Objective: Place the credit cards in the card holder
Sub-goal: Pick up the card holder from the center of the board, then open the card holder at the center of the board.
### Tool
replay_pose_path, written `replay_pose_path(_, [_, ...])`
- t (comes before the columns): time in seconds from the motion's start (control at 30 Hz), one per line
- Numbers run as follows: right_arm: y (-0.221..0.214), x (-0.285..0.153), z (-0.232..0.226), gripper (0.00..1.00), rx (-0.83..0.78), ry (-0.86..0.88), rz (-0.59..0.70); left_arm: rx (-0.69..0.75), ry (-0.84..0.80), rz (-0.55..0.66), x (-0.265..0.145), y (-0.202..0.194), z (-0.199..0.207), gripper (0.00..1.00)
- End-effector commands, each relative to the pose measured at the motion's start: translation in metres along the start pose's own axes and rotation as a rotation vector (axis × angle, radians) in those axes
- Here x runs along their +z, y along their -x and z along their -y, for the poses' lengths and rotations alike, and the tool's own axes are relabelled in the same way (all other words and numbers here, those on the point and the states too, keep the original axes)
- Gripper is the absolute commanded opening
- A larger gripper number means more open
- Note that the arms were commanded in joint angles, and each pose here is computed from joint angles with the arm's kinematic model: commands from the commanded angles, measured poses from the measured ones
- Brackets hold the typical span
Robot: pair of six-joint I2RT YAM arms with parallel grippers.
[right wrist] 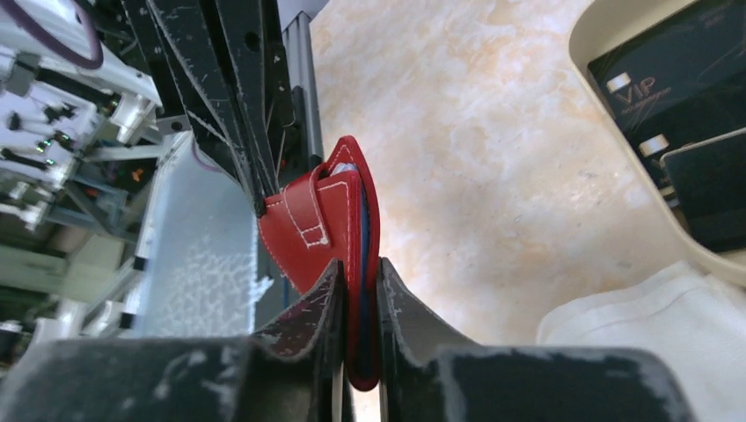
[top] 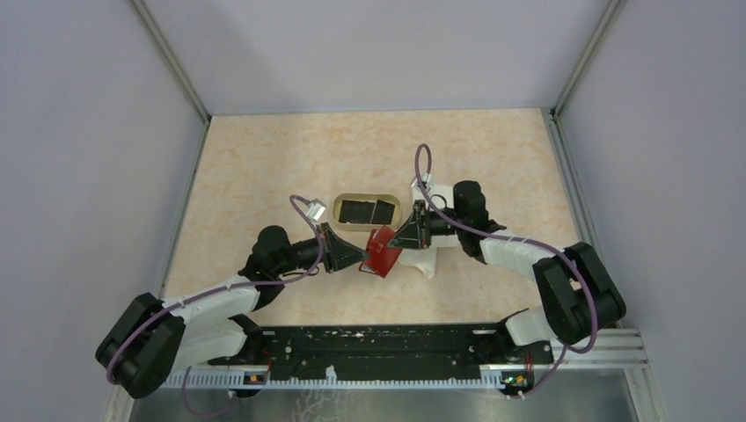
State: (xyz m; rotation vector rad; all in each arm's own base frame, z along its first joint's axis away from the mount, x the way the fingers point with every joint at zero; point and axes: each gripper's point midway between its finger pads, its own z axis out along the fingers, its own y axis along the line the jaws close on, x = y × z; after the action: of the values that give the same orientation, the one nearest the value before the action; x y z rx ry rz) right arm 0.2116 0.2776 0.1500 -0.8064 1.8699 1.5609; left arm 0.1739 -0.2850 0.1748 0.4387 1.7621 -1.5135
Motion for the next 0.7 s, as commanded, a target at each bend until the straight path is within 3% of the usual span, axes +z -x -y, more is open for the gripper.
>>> replay_pose_path(0.0, [0.028, 0.000, -0.022, 0.03, -0.137, 0.047, 0.034, 0.033, -0.017, 0.043, 0.004, 0.013, 0.006, 0.05])
replay_pose_path(0.07, [0.033, -0.002, -0.019, 0.00, -0.188, 0.005, 0.020, 0.003, 0.074, 0.046, 0.004, 0.011, -0.012, 0.35])
replay_pose_path(0.13, [0.040, -0.007, -0.018, 0.00, -0.282, -0.045, 0.007, -0.035, 0.171, 0.046, 0.001, 0.008, -0.029, 0.55])
replay_pose_path(0.23, [0.052, -0.023, -0.019, 0.00, -0.512, -0.138, -0.008, -0.059, 0.229, 0.056, -0.006, 0.004, -0.038, 0.73])
replay_pose_path(0.33, [0.045, -0.038, -0.020, 0.00, -0.760, -0.154, -0.102, -0.077, 0.191, 0.076, -0.011, 0.001, -0.031, 0.90])
replay_pose_path(0.43, [0.034, -0.043, -0.039, 0.00, -0.856, -0.039, -0.120, -0.035, 0.066, 0.099, -0.012, 0.004, -0.008, 0.97])
replay_pose_path(0.67, [0.010, -0.044, -0.081, 0.00, -0.895, 0.253, -0.096, 0.243, -0.201, -0.023, -0.019, -0.020, 0.027, 0.99])
